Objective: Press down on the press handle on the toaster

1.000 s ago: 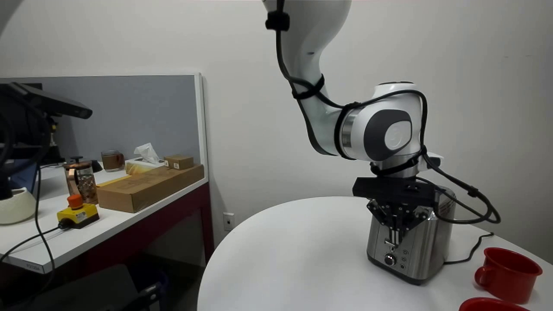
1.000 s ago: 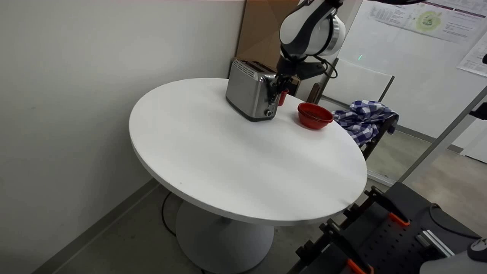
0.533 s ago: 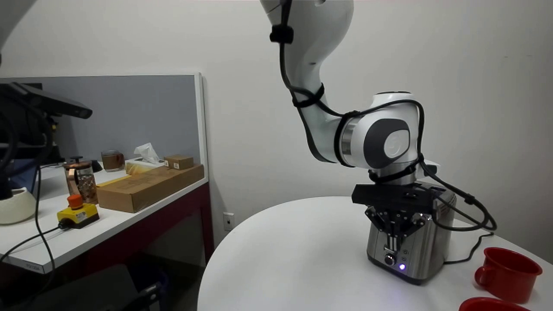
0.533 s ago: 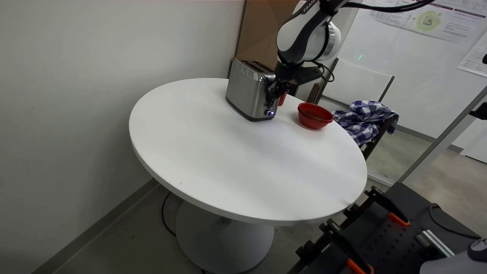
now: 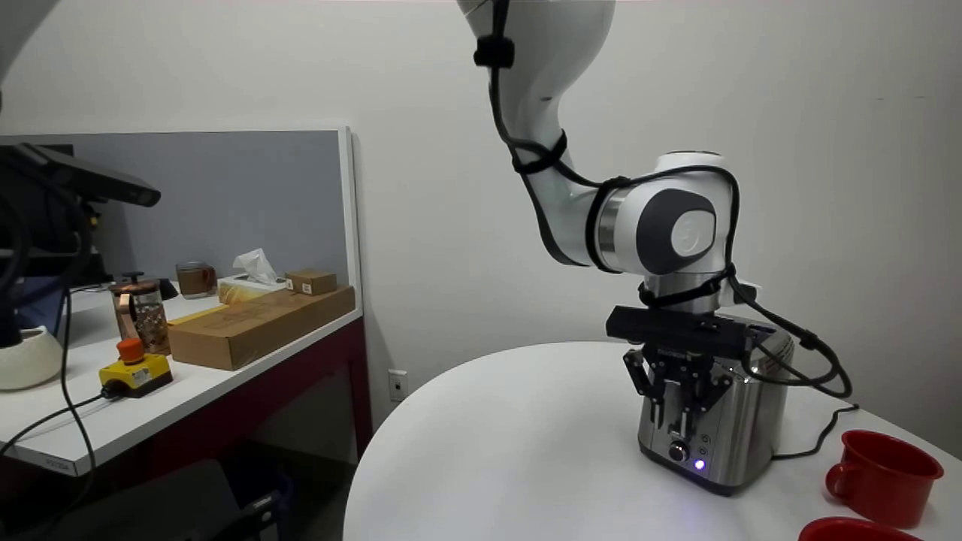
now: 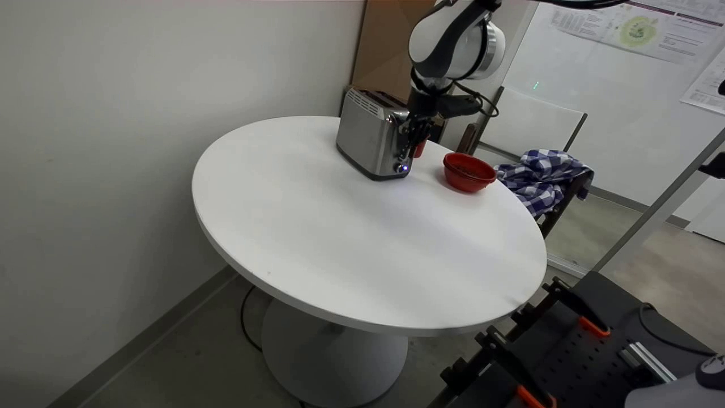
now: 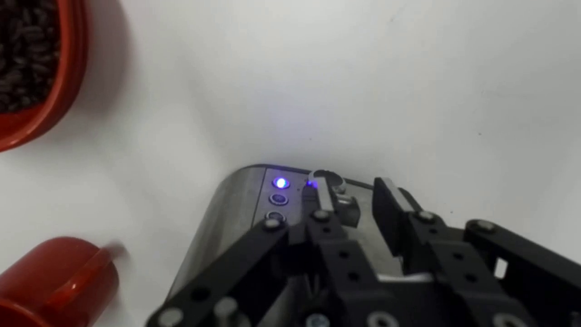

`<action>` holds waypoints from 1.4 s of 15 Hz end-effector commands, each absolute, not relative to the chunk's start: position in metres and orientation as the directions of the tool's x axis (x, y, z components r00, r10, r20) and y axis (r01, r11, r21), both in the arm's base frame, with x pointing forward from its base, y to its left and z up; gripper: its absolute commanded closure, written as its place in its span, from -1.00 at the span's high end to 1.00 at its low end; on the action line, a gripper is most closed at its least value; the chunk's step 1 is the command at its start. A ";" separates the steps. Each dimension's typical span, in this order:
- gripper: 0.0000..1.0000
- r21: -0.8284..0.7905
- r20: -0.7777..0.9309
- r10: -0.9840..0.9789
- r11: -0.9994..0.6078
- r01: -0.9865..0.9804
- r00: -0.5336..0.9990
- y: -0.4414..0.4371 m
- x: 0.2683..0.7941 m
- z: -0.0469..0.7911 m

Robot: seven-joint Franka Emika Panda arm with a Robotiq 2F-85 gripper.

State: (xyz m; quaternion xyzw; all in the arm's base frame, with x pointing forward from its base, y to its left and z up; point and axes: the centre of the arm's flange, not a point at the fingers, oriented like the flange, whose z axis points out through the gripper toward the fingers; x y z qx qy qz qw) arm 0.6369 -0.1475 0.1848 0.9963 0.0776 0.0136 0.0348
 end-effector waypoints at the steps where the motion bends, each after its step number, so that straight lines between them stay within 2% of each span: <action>1: 0.27 -0.032 -0.070 0.120 -0.993 0.118 0.990 -0.151 0.636 0.221; 6: 0.97 -0.121 -0.233 0.100 -0.990 0.074 0.967 -0.146 0.606 0.273; 10: 1.00 -0.132 -0.311 0.124 -0.987 0.086 0.942 -0.136 0.581 0.315; 16: 1.00 0.095 -0.195 0.162 -0.978 0.184 0.967 -0.110 0.544 0.364; 18: 1.00 0.120 -0.160 0.149 -0.978 0.169 0.976 -0.099 0.533 0.380; 19: 1.00 0.074 -0.194 0.164 -0.981 0.181 0.967 -0.112 0.563 0.364; 21: 1.00 0.078 -0.185 0.167 -0.980 0.184 0.968 -0.106 0.559 0.371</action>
